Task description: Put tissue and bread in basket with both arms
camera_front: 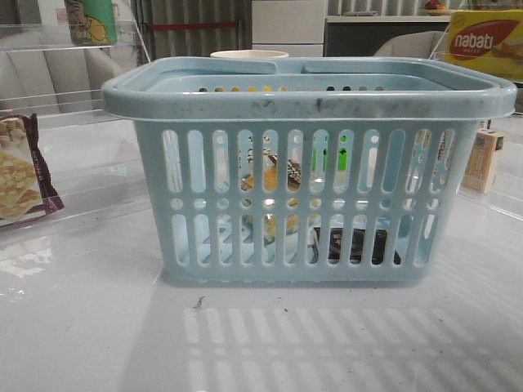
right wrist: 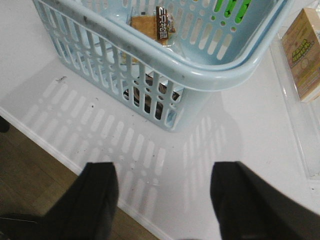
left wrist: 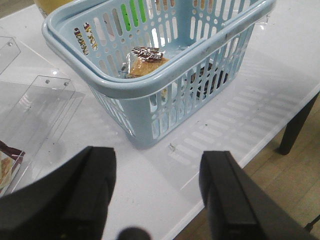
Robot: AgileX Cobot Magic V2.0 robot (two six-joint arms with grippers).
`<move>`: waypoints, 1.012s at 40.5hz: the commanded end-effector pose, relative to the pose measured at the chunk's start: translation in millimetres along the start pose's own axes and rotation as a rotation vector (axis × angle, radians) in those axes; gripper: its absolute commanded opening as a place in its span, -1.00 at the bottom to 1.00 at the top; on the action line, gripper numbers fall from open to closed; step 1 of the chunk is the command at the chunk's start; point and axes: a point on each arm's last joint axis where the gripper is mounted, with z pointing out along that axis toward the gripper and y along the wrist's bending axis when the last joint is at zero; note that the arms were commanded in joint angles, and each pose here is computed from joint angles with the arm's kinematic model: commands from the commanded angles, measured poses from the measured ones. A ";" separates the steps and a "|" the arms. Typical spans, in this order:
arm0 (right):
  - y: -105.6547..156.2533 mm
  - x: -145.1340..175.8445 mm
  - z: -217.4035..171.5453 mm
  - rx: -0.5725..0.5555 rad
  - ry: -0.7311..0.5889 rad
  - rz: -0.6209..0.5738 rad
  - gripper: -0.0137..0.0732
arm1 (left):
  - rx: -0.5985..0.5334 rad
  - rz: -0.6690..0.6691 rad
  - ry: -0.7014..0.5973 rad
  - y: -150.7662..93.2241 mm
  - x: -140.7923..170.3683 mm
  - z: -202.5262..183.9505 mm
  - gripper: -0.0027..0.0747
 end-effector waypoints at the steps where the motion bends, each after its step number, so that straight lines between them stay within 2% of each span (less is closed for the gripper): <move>1: -1.8 -11.7 -4.4 0.015 -0.074 -0.011 0.16 | -0.014 -0.003 -0.092 1.8 -13.1 -5.2 0.19; 5: -1.8 -11.6 -4.4 0.015 -0.073 -0.011 -0.11 | -0.015 -0.002 -0.092 1.9 -13.1 -5.2 0.15; 10: -1.8 -11.6 -4.4 0.015 -0.073 -0.011 -0.35 | -0.015 -0.002 -0.092 1.9 -13.1 -5.2 -0.07; 17: -1.8 -11.8 -4.4 0.015 -0.075 -0.011 -0.53 | -0.015 -0.002 -0.092 1.9 -13.1 -5.2 -0.43; 23: -1.8 -11.1 -4.4 0.014 -0.067 -0.011 -0.53 | -0.015 -0.002 -0.092 1.9 -13.1 -5.2 -0.70; 41: -1.8 -11.1 -4.4 0.014 -0.067 -0.011 -0.53 | -0.015 -0.002 -0.092 1.9 -13.1 -5.2 -0.70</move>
